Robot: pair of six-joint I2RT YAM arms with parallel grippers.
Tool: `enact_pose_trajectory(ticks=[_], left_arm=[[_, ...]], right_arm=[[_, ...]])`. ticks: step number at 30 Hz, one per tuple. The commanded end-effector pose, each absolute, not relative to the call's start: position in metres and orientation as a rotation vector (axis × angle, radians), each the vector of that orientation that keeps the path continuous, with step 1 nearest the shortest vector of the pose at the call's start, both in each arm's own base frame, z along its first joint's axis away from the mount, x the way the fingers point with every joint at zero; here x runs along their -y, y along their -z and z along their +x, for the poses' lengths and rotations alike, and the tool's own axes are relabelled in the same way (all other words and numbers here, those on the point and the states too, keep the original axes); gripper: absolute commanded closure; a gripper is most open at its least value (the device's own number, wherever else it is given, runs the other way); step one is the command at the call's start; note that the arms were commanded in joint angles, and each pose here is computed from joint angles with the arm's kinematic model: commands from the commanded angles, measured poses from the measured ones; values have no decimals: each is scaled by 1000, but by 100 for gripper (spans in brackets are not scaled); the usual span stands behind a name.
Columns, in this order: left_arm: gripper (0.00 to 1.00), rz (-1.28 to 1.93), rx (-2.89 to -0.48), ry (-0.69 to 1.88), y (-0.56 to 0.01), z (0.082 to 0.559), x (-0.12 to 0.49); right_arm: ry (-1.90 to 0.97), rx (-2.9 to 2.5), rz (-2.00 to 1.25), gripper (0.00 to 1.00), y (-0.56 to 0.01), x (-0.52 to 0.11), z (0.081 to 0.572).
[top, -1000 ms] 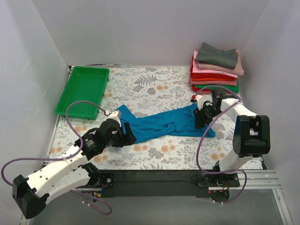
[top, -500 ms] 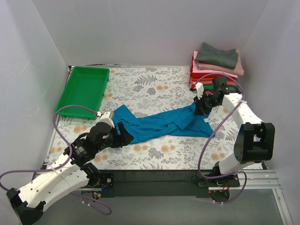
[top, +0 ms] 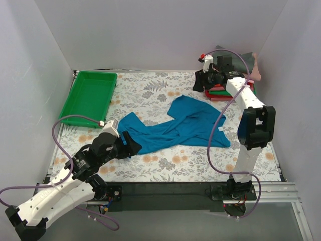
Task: Fold and stack the t-shirts
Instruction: Flatten the tshirt out
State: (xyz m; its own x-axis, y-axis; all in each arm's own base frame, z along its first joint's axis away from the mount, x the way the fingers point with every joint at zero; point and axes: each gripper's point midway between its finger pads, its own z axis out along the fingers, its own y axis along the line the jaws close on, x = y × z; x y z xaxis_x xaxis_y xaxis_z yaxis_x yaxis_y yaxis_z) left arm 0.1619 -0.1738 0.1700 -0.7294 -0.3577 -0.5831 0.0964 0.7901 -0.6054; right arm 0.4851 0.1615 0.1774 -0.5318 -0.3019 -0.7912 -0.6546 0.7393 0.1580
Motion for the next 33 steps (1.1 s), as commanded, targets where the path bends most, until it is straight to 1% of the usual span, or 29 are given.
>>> enact_pose_trajectory(ticks=[1,2,3,4,6,7,10,13,16,21,28,30,33], left_arm=[[35,-223,-2243,814,-174,160,169],[34,-223,-2252,809,-172,160,170],[34,-221,-2262,808,-169,160,171],[34,-220,-2271,807,-167,161,172],[34,-202,-2325,789,-154,162,179],[34,-195,-2348,771,-148,163,181],[34,-199,-2434,692,-127,169,186],[34,-262,-2493,552,-108,176,178],[34,-322,-2498,460,-97,182,170],[35,-376,-2489,452,-87,184,167],[37,-473,-2477,372,-76,186,155],[37,-489,-2480,370,-74,187,155],[37,-497,-2480,390,-72,188,157]], right_arm=[[-514,-2121,-693,35,-189,-131,483],[-527,-2100,-745,36,-195,-127,468],[-614,-2125,-846,36,-171,-122,438],[-675,-2168,-834,36,-163,-120,420],[-676,-2180,-935,38,-146,-111,398],[-710,-2249,-951,38,-127,-109,378],[-763,-2293,-999,40,-104,-108,358],[-742,-2327,-989,42,-95,-104,365],[-706,-2412,-956,44,-76,-97,372],[-606,-2503,-942,46,-54,-81,376],[-614,-2559,-933,47,-34,-77,366],[-631,-2558,-934,50,-34,-79,364],[-642,-2561,-928,58,-35,-80,362]])
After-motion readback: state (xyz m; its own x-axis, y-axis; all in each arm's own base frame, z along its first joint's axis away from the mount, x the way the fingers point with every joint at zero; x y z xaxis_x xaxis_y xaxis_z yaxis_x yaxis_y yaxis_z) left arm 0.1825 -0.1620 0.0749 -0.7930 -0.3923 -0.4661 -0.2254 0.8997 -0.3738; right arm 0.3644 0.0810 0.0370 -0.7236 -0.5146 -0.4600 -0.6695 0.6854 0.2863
